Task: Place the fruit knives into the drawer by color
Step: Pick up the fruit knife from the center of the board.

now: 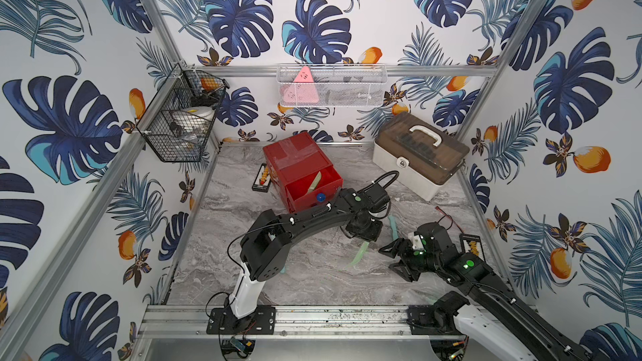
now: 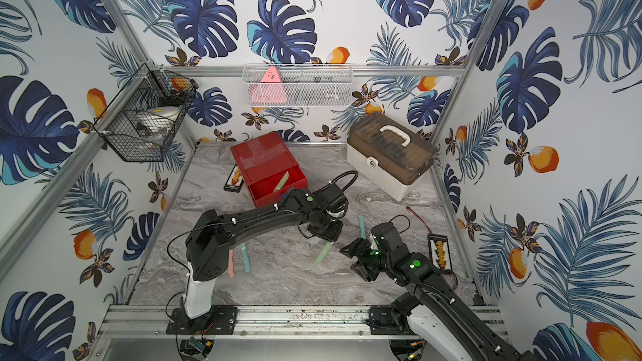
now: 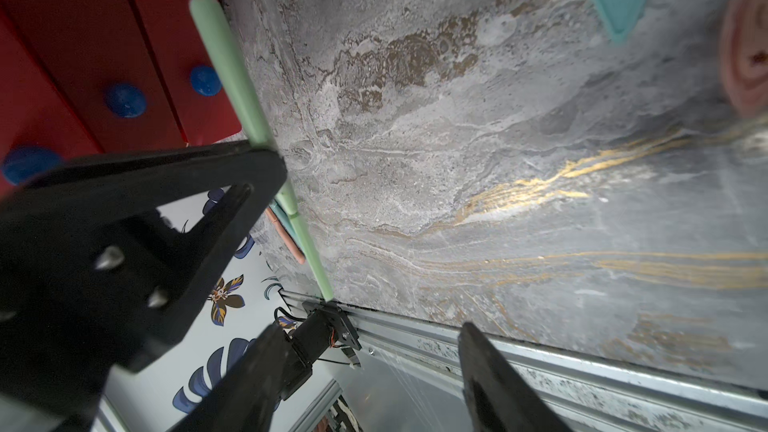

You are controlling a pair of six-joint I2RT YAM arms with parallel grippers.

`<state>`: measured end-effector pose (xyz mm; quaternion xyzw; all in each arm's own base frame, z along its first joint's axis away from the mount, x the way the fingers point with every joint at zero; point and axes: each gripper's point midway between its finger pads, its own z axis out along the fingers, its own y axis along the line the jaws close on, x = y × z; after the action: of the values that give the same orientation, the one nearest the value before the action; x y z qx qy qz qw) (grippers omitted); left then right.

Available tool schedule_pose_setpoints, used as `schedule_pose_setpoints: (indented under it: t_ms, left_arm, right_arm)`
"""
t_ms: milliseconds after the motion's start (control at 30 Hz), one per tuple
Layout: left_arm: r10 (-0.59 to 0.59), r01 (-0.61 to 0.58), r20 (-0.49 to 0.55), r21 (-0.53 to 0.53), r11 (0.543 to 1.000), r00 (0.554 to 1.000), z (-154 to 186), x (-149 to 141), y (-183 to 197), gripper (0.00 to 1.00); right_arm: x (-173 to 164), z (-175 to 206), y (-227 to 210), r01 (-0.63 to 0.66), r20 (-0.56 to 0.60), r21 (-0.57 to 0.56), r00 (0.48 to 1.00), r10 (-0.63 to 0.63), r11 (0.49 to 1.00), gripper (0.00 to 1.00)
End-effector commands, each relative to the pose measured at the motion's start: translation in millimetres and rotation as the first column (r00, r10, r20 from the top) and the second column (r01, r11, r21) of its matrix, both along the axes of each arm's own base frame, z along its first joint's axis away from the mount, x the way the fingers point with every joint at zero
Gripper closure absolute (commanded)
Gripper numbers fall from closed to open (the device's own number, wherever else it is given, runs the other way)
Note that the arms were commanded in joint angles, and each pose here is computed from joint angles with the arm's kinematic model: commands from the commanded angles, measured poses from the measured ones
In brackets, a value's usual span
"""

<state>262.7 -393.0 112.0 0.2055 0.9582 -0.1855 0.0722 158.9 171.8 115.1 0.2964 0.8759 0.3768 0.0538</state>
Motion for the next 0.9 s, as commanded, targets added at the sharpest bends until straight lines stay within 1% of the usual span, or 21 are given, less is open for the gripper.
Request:
schedule_pose_setpoints:
  t_ms: [0,67,133,200,300,467,633,767,867]
  left_arm:
    - [0.013,-0.014,-0.049,-0.028,1.0,0.999,9,-5,-6,0.95]
    - [0.019,-0.021,-0.053,-0.051,0.998,0.998,16,-4,-10,0.94]
    - [0.022,-0.027,-0.065,-0.073,0.997,0.998,22,-6,-14,0.94]
    - [0.029,-0.036,-0.073,-0.086,0.996,0.997,27,-6,-16,0.93]
    - [0.036,-0.046,-0.091,-0.113,0.993,0.995,33,-7,-20,0.93]
    - [0.045,-0.062,-0.119,-0.147,0.987,0.992,37,-9,-24,0.93]
    - [0.045,-0.065,-0.13,-0.154,0.986,0.991,40,-12,-24,0.93]
    - [0.042,-0.065,-0.142,-0.157,0.985,0.989,42,-15,-24,0.93]
    - [0.042,-0.066,-0.149,-0.16,0.985,0.988,45,-18,-22,0.93]
  right_arm:
    - [21,20,13,0.0,0.093,0.033,0.996,-0.003,0.999,0.35]
    - [27,22,16,-0.002,0.105,0.029,0.994,-0.001,1.0,0.36]
    - [32,23,17,-0.003,0.119,0.021,0.993,0.001,1.0,0.4]
    - [31,24,22,-0.025,0.133,0.008,0.991,0.023,1.0,0.42]
    - [35,24,23,-0.018,0.146,0.006,0.989,0.017,1.0,0.46]
    - [42,27,24,-0.019,0.169,-0.006,0.985,0.019,1.0,0.52]
    - [51,31,28,-0.031,0.196,-0.026,0.98,0.036,0.999,0.58]
    - [55,32,30,-0.036,0.208,-0.03,0.977,0.041,0.999,0.69]
    - [57,34,28,-0.033,0.222,-0.046,0.974,0.043,0.998,0.74]
